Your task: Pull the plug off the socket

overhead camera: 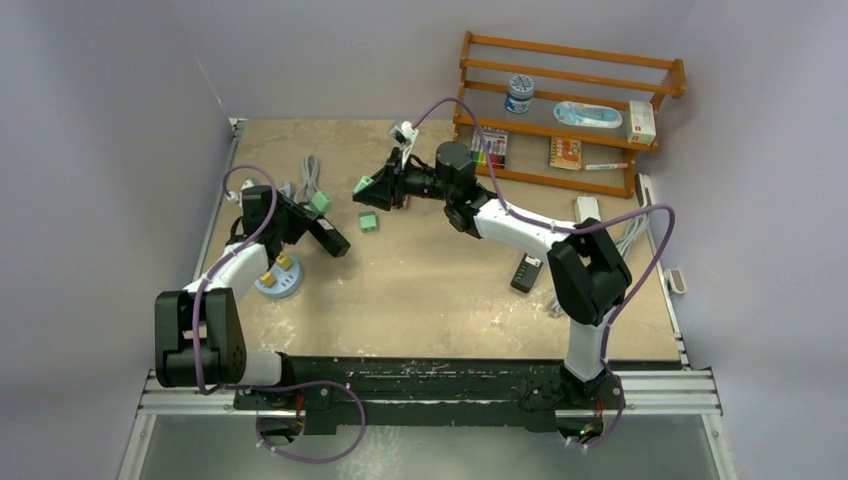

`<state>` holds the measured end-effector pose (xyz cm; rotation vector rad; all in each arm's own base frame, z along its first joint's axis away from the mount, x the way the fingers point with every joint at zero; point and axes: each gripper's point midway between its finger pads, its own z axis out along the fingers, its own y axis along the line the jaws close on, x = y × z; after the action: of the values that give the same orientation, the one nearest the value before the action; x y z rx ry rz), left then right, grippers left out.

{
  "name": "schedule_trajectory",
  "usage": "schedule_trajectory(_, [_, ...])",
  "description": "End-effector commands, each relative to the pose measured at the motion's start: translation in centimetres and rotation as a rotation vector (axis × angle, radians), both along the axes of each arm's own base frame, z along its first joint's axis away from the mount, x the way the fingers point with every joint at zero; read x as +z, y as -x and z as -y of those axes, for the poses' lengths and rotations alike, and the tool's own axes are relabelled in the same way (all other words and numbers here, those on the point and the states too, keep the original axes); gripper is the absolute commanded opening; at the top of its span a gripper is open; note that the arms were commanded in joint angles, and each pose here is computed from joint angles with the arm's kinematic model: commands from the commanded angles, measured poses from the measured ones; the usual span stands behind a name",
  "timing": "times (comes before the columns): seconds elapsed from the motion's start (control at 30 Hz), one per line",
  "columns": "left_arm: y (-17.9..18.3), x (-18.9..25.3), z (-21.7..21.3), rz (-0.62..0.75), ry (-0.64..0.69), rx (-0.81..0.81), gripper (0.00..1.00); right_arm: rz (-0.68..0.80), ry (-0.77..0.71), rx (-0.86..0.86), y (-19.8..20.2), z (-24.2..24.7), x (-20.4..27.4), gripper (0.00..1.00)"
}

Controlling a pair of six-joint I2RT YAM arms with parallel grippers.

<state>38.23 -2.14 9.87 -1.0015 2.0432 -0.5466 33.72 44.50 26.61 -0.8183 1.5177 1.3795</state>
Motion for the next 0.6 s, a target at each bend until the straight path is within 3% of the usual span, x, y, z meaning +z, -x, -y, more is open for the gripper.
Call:
schedule_trajectory(0.0, [-2.0,5.4,-0.9,0.166,-0.049,0.000,0.00,-0.002,-0.022,-0.069,-1.2,0.6,1.7,0.00])
schedule_trajectory(0.57, [-2.4,7.3,-0.6,0.246,-0.047,-0.042,0.00,-0.148,0.127,-0.187,-3.9,1.5,-4.7,0.00])
